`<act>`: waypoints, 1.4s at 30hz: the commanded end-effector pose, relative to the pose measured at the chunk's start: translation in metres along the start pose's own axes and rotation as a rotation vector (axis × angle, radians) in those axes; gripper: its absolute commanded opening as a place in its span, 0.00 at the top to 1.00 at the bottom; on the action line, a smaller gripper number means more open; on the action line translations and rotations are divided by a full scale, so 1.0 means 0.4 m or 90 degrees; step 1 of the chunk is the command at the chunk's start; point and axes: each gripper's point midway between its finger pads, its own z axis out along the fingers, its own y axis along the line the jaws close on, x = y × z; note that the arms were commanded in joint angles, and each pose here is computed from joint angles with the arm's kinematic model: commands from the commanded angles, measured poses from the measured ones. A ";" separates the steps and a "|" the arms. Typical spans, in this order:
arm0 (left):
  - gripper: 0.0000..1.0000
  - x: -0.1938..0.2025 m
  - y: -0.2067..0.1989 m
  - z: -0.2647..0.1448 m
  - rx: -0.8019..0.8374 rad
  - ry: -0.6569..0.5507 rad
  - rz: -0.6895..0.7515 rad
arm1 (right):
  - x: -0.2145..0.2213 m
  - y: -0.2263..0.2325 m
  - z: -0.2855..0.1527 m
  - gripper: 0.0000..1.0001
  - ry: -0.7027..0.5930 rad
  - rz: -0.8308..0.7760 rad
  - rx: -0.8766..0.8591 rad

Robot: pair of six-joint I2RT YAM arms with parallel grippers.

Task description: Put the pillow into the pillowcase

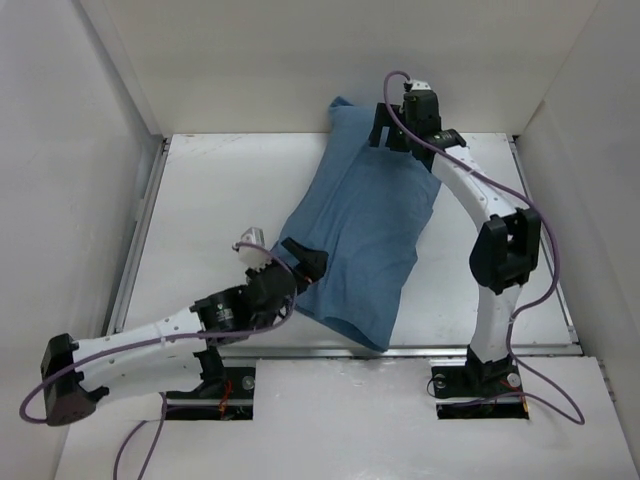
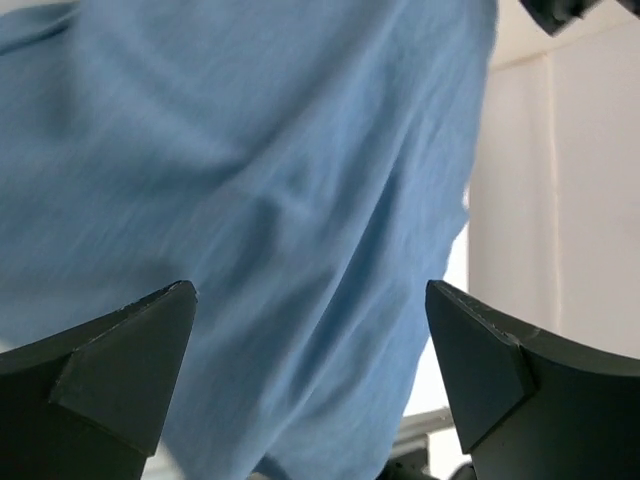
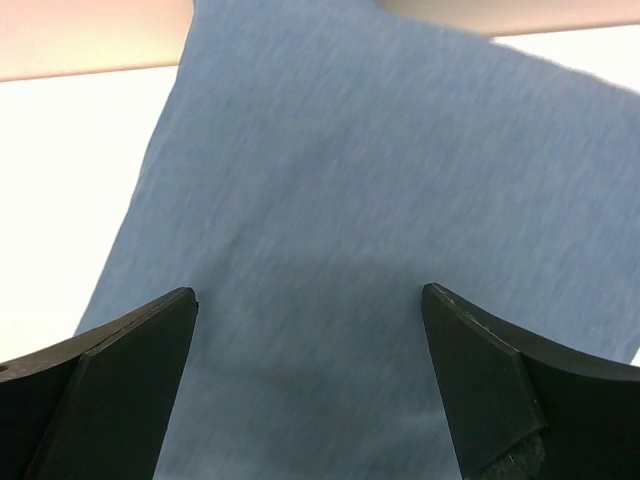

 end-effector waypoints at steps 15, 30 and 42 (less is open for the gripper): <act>0.07 -0.076 -0.013 0.297 0.136 0.226 0.052 | 0.173 -0.035 0.068 0.09 0.119 -0.038 -0.083; 0.15 -0.464 -0.005 0.692 -0.021 0.076 0.140 | 0.424 -0.003 -0.320 0.10 0.160 0.045 -0.113; 0.00 -0.690 -0.058 0.481 -0.100 -0.071 0.202 | 0.153 -0.144 -0.469 0.00 -0.064 0.086 0.065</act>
